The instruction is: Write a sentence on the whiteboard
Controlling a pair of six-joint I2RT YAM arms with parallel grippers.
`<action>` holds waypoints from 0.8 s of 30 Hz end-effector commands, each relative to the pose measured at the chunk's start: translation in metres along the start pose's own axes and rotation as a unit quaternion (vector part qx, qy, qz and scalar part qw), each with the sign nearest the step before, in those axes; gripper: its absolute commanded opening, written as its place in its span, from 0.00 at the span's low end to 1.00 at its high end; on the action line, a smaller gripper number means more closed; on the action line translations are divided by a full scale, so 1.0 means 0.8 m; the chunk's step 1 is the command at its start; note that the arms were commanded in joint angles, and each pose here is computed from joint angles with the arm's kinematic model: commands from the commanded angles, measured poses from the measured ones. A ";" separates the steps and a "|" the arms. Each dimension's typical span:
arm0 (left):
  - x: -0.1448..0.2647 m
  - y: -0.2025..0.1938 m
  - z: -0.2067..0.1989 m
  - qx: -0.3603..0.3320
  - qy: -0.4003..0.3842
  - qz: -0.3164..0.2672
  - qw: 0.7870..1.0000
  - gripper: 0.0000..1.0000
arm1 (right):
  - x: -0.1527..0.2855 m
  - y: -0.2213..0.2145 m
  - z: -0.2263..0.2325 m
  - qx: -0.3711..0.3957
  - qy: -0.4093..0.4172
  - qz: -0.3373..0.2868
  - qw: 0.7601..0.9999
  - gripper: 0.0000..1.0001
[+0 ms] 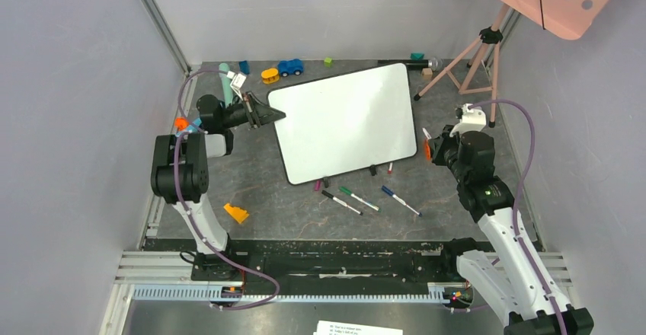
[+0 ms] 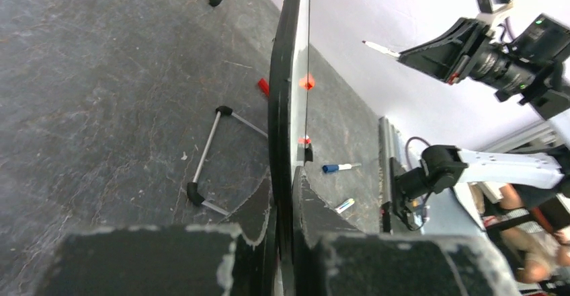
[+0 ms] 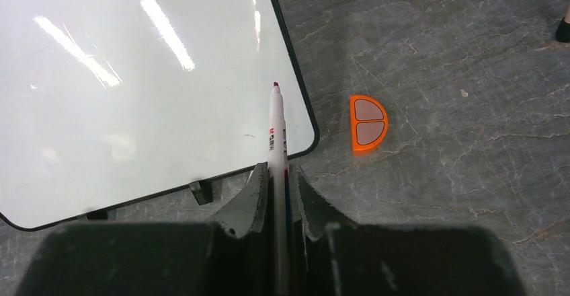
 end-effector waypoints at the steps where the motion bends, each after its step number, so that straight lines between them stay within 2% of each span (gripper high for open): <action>1: -0.009 -0.011 0.010 -0.178 0.067 0.044 0.981 0.02 | 0.004 0.019 0.005 0.002 0.007 -0.032 0.999 0.00; 3: -0.025 -0.021 0.000 -0.188 0.036 0.078 0.978 0.02 | 0.005 0.019 0.005 0.001 0.008 -0.032 0.999 0.00; 15: -0.029 -0.016 0.007 -0.163 0.002 0.078 0.984 0.02 | 0.012 0.018 0.004 0.001 0.010 -0.038 0.999 0.00; 24: -0.022 -0.019 0.001 -0.184 0.034 0.070 0.980 0.02 | 0.009 0.014 0.007 0.000 0.025 -0.037 0.999 0.00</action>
Point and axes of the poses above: each gripper's point midway between its finger pads, its own x axis back along the fingers, its own z axis along the line the jaws close on, y = z × x, the point moved 5 cm from there along x, back along the fingers, and after that the axes turned 9 degrees about -x, right-handed, at the moved point
